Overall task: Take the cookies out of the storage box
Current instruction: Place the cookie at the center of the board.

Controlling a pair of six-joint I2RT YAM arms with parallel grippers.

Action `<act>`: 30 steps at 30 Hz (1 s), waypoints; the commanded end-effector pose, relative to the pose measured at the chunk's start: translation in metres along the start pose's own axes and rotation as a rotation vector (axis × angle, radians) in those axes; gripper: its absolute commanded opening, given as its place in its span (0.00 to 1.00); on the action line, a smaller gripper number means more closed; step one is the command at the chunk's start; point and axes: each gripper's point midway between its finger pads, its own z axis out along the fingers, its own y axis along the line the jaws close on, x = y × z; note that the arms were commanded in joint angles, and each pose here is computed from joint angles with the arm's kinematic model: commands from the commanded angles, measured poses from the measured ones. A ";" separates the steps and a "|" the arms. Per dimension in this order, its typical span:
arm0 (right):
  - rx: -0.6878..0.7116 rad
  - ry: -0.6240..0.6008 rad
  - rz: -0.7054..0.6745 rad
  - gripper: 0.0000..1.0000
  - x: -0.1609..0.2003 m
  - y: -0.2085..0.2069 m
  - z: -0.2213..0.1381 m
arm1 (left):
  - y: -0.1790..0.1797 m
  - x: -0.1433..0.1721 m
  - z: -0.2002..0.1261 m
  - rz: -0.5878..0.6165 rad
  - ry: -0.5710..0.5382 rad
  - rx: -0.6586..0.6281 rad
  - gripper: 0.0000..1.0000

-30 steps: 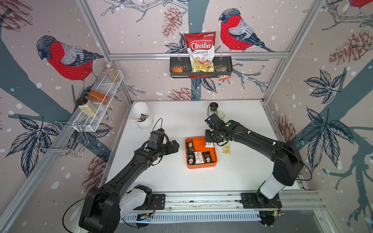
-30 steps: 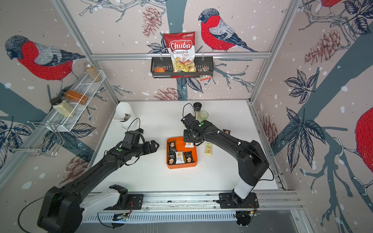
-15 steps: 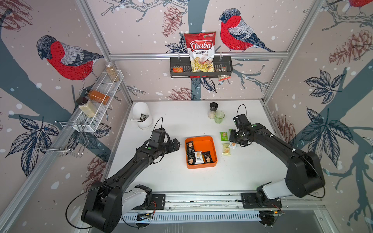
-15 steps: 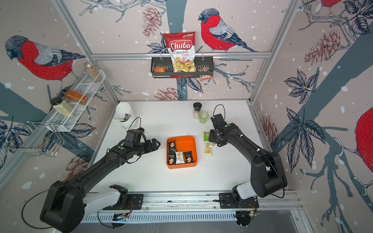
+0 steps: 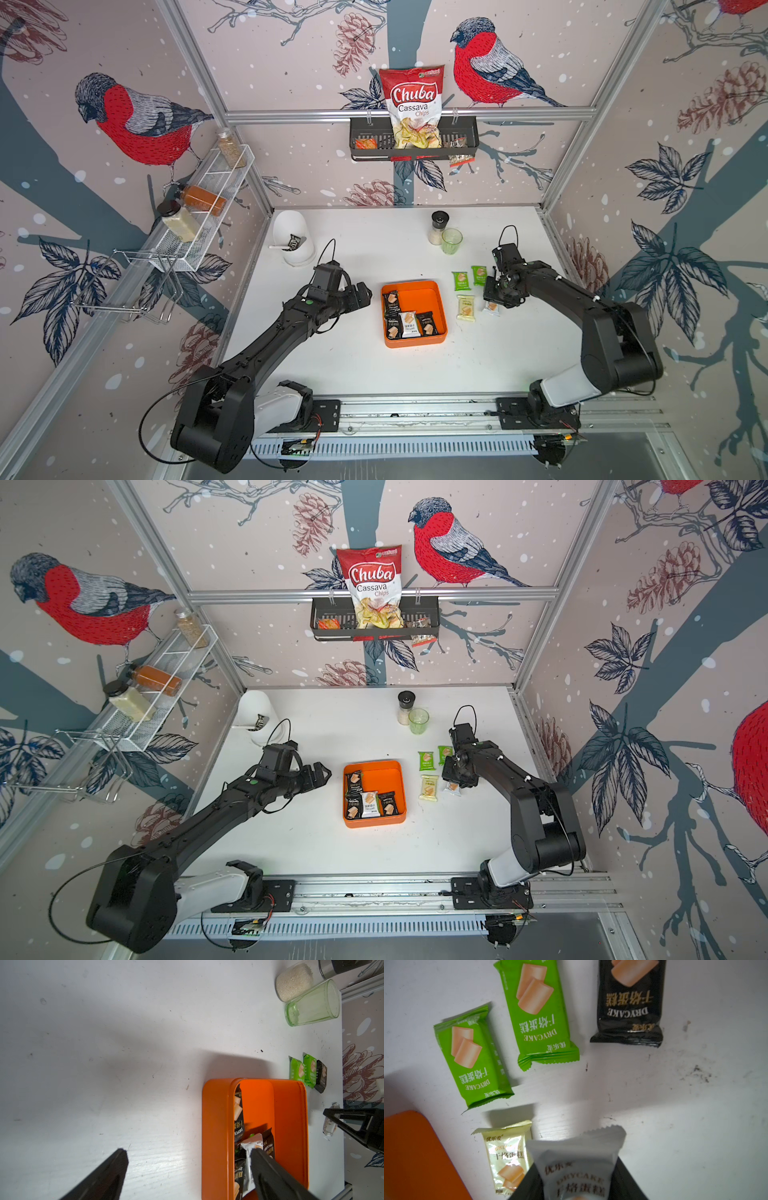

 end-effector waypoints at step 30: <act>0.067 -0.063 -0.063 0.64 -0.014 0.018 -0.013 | 0.001 0.014 0.011 0.037 0.079 0.016 0.96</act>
